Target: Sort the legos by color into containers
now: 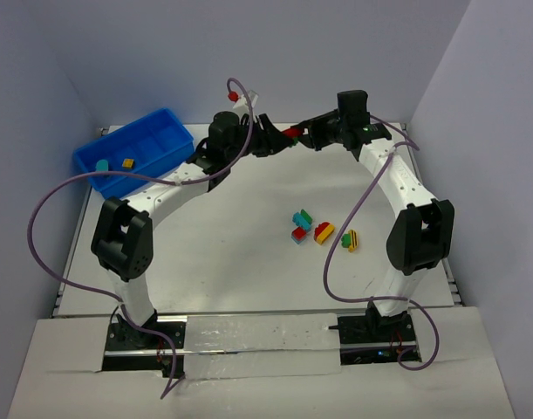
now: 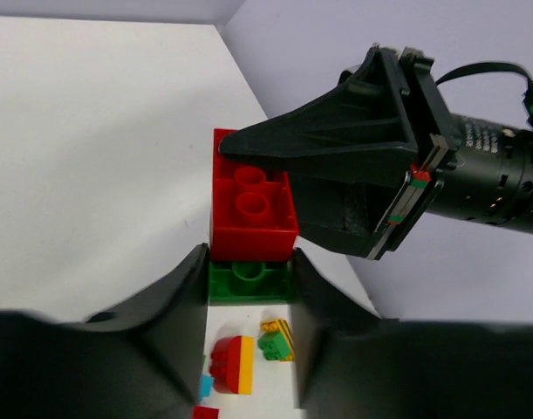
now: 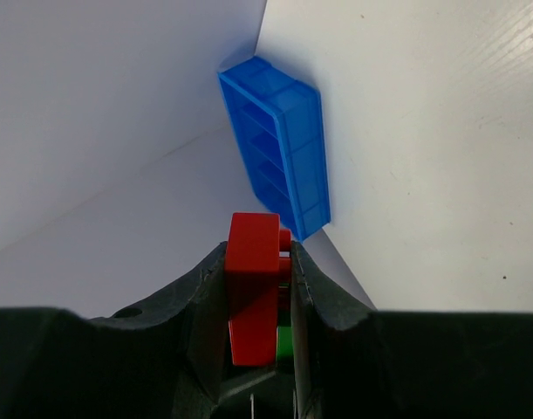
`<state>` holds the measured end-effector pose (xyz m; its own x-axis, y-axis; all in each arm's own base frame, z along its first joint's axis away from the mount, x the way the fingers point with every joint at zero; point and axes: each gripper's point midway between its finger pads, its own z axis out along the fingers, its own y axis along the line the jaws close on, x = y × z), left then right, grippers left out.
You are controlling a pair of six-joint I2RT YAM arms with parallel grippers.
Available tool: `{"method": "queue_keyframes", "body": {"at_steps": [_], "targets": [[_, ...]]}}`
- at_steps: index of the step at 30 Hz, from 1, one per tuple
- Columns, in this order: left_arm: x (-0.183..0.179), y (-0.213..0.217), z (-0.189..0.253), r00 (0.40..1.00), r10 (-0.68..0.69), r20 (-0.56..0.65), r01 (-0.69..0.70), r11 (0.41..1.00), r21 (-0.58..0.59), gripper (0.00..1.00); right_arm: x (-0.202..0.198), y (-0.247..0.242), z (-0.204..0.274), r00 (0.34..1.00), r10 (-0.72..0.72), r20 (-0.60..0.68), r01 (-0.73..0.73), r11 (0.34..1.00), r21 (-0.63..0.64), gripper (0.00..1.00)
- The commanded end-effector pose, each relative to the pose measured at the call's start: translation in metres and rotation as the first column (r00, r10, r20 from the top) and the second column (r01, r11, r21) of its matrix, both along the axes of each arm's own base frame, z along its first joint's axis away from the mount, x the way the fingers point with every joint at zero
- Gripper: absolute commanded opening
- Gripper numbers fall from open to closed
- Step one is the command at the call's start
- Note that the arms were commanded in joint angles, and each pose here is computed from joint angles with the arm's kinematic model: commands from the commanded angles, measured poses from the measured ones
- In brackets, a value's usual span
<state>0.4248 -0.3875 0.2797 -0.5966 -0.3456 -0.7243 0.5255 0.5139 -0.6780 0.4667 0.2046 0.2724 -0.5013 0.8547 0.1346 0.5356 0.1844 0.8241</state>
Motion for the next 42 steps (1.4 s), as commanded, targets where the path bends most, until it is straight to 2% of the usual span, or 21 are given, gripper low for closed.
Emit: {"method": "queue_keyframes", "body": {"at_steps": [1,3,4,5,14,24,28,32,35,39,42], "targets": [[0.008,0.002,0.004,0.999,0.033,0.009,-0.033,0.999,0.021,0.31,-0.006,0.003,0.041,0.994,0.005,0.109,-0.009,0.999,0.031,0.00],[0.008,0.002,0.003,0.999,0.035,0.007,-0.035,0.999,0.023,0.17,-0.004,0.002,0.042,0.993,0.001,0.118,-0.004,1.000,0.024,0.00],[0.007,0.002,0.003,0.999,0.035,0.007,-0.035,0.999,0.025,0.04,-0.001,0.000,0.044,0.991,-0.007,0.132,0.005,1.000,0.021,0.00],[0.007,0.002,0.002,0.999,0.038,0.006,-0.038,0.999,0.028,0.00,0.001,0.000,0.047,0.989,-0.014,0.145,0.012,1.000,0.020,0.00],[0.001,0.008,-0.010,0.999,0.036,0.027,-0.038,0.997,0.070,0.00,0.034,-0.002,0.075,0.970,-0.062,0.235,0.039,0.994,0.101,0.00],[-0.010,0.013,-0.026,0.988,0.036,0.151,-0.071,0.969,0.237,0.00,0.044,-0.008,0.091,0.961,-0.095,0.261,0.059,0.988,0.141,0.00],[-0.012,0.025,-0.025,0.983,0.041,0.181,-0.087,0.962,0.259,0.00,0.045,-0.014,0.093,0.952,-0.090,0.291,0.056,0.991,0.122,0.00],[-0.007,0.069,-0.003,0.976,0.071,0.205,-0.117,0.967,0.225,0.00,0.048,-0.039,0.093,0.923,-0.069,0.378,0.057,0.997,0.045,0.00],[0.013,0.128,0.021,0.969,0.136,0.205,-0.179,0.962,0.206,0.00,0.042,-0.060,0.080,0.901,0.000,0.435,0.052,0.993,-0.108,0.00],[0.040,0.224,0.048,0.928,0.234,0.288,-0.314,0.909,0.273,0.00,0.029,-0.069,0.068,0.875,0.108,0.472,0.033,0.959,-0.281,0.00],[0.053,0.268,0.049,0.912,0.275,0.305,-0.371,0.871,0.322,0.00,0.024,-0.072,0.057,0.863,0.162,0.479,0.020,0.935,-0.354,0.00]]}}
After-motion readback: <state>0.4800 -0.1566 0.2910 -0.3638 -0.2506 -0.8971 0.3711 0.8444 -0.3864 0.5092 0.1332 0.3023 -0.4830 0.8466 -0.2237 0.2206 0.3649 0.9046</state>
